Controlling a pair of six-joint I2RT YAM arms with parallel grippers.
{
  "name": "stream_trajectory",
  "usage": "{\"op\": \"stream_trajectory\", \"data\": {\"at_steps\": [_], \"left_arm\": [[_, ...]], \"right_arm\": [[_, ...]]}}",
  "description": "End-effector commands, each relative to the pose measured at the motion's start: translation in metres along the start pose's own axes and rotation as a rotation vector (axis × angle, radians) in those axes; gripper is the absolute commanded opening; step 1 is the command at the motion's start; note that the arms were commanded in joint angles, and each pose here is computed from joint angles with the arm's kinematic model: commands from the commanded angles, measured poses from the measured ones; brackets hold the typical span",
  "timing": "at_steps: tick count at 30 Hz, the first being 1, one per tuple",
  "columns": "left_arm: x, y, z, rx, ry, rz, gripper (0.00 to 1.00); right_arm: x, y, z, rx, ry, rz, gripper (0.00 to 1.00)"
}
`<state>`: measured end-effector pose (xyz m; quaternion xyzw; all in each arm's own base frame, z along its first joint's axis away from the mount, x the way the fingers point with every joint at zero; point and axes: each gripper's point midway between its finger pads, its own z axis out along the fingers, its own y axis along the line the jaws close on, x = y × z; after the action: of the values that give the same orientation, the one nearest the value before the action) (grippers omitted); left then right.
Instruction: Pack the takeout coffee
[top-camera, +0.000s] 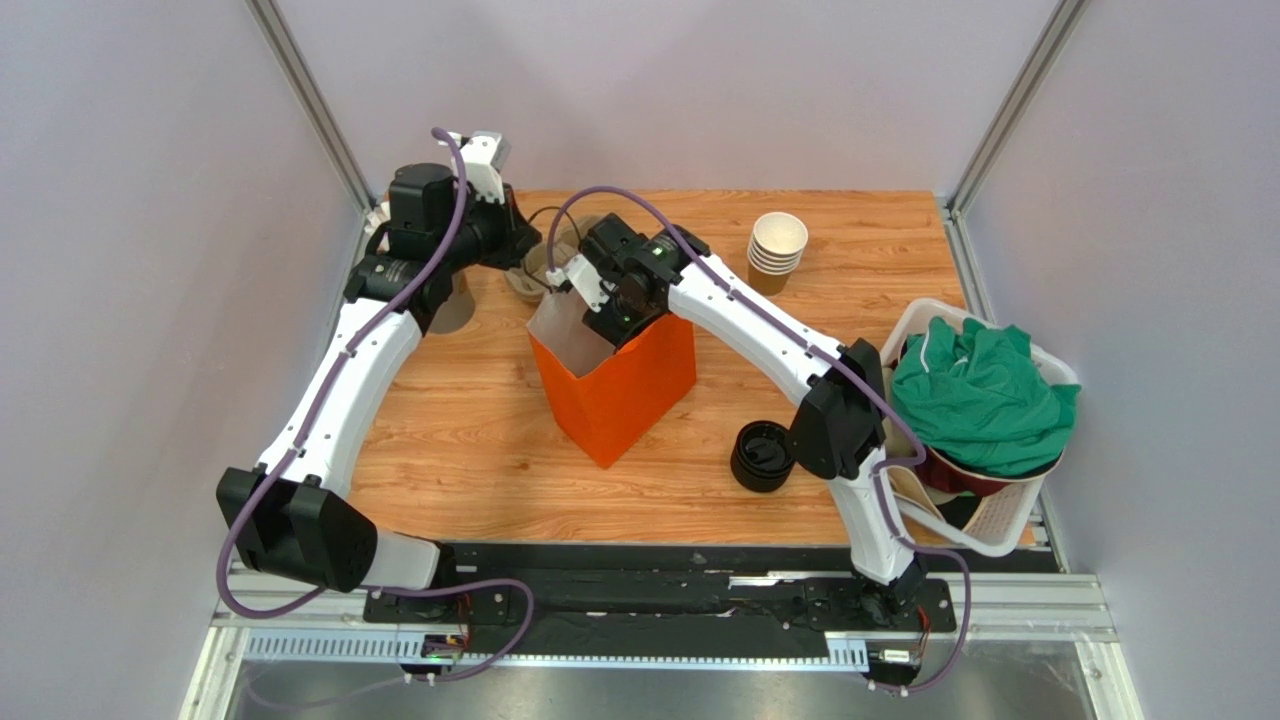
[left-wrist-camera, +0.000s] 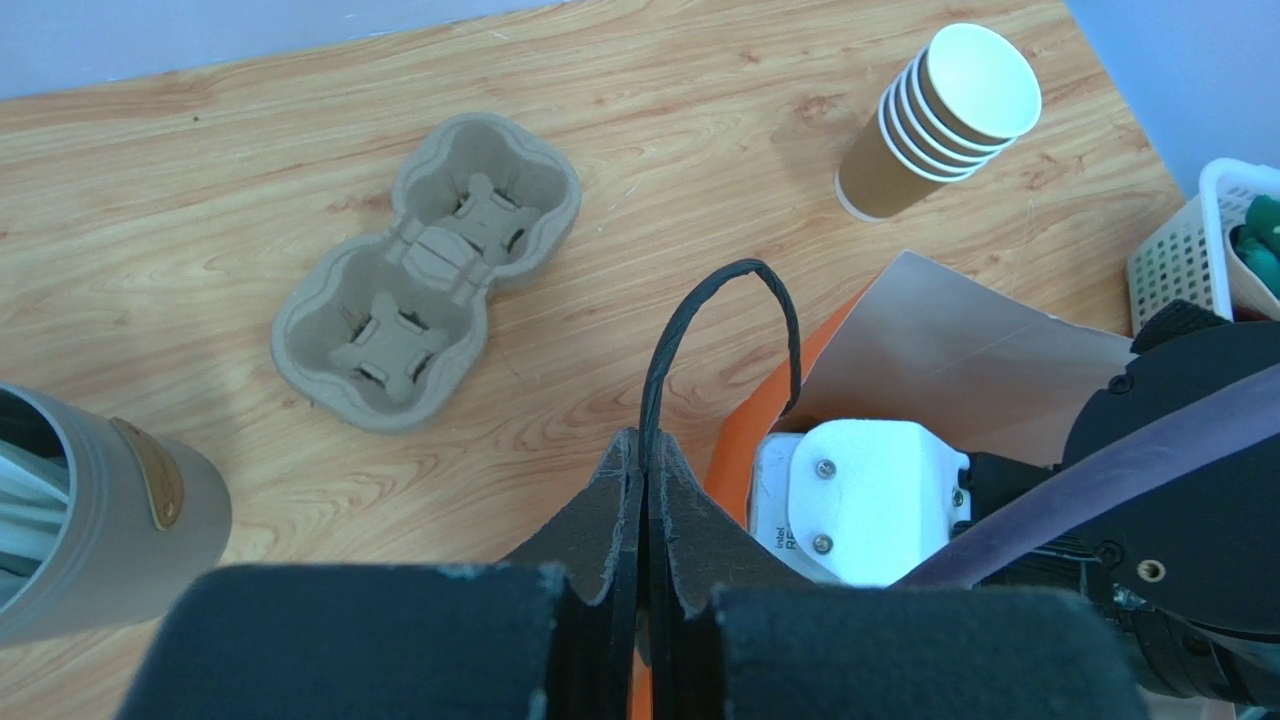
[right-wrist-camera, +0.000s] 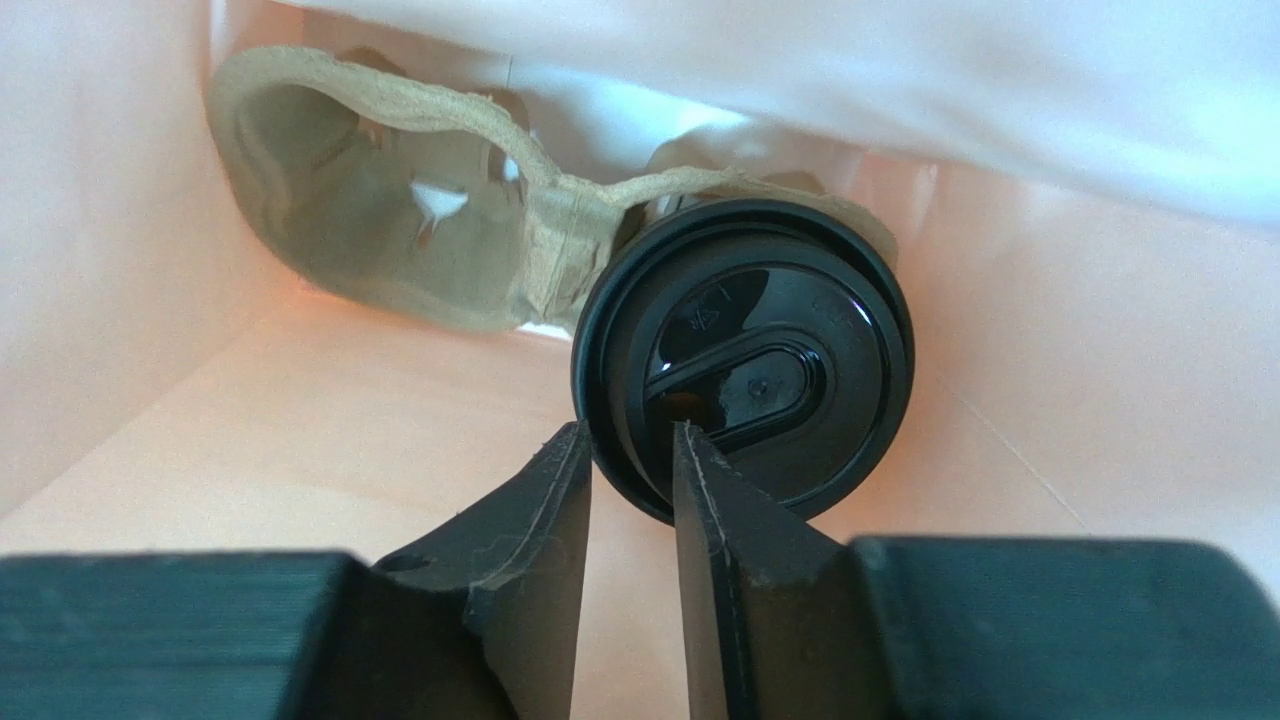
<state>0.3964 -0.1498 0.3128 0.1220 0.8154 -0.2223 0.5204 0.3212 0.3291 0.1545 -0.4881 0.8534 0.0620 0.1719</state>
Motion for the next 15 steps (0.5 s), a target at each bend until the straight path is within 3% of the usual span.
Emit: {"op": "stream_trajectory", "data": {"at_steps": [1, 15], "left_arm": [[-0.018, -0.015, -0.007, 0.046, -0.048, 0.007, 0.03], [-0.018, -0.027, -0.007, 0.111, -0.047, 0.017, 0.1]], "right_arm": [[-0.025, -0.006, -0.037, 0.028, -0.14, -0.013, 0.32], [-0.031, -0.007, -0.044, 0.037, -0.185, -0.013, 0.42]]}}
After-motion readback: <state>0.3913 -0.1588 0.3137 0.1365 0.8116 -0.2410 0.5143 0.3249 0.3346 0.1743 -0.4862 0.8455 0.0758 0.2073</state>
